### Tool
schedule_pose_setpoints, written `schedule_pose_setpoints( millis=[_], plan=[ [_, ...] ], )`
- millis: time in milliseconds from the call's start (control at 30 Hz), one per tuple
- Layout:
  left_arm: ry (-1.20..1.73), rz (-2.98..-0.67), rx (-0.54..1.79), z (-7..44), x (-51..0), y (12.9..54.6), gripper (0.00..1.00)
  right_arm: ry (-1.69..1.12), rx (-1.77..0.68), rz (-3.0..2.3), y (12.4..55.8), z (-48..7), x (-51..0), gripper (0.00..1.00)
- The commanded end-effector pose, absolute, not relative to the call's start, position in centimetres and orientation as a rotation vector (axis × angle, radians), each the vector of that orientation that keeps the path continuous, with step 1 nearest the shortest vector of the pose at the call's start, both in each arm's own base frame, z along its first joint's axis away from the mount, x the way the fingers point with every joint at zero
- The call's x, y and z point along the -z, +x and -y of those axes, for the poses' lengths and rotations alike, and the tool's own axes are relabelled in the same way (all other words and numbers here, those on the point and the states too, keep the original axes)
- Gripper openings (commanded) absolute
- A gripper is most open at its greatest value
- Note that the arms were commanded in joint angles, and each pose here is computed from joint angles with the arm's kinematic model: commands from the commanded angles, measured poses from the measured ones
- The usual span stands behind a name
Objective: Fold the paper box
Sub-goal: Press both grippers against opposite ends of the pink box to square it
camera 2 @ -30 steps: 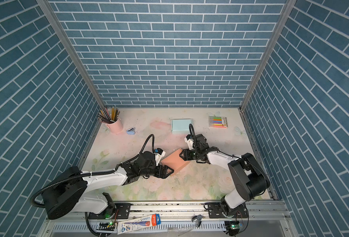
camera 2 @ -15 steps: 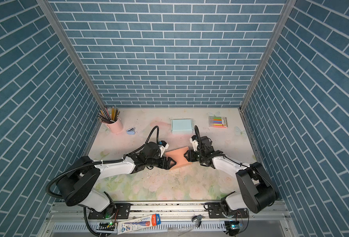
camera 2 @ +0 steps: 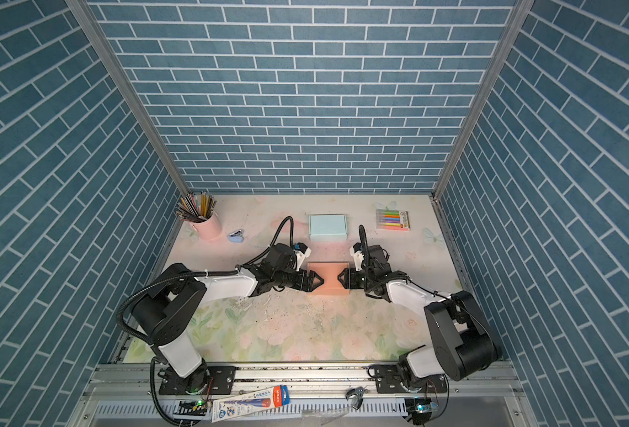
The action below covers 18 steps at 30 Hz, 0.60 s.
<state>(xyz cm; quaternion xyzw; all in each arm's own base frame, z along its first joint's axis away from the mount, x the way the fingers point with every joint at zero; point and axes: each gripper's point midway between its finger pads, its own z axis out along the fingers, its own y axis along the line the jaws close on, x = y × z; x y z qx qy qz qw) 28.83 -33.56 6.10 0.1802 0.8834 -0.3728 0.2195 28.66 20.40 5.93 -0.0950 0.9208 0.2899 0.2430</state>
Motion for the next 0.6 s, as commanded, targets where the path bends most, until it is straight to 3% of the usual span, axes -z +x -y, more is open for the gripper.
schedule_pose_setpoints(
  millis=[0, 167, 400, 567],
  plan=[
    [0.576, -2.339, 1.147, 35.7, -8.2, 29.1, 0.88, -0.283, -0.889, -2.484, 28.7, -21.7, -6.5, 0.52],
    [0.557, -2.358, 1.135, 35.2, -7.5, 29.2, 0.88, -0.277, -0.888, -2.486, 28.9, -21.6, -6.3, 0.54],
    [0.533, -2.374, 1.127, 34.5, -7.1, 29.4, 0.88, -0.265, -0.835, -2.479, 29.3, -20.9, -6.8, 0.65],
    [0.454, -2.392, 1.079, 32.6, -6.6, 30.2, 0.88, -0.243, -0.774, -2.469, 29.5, -20.1, -7.2, 0.83]
  ],
)
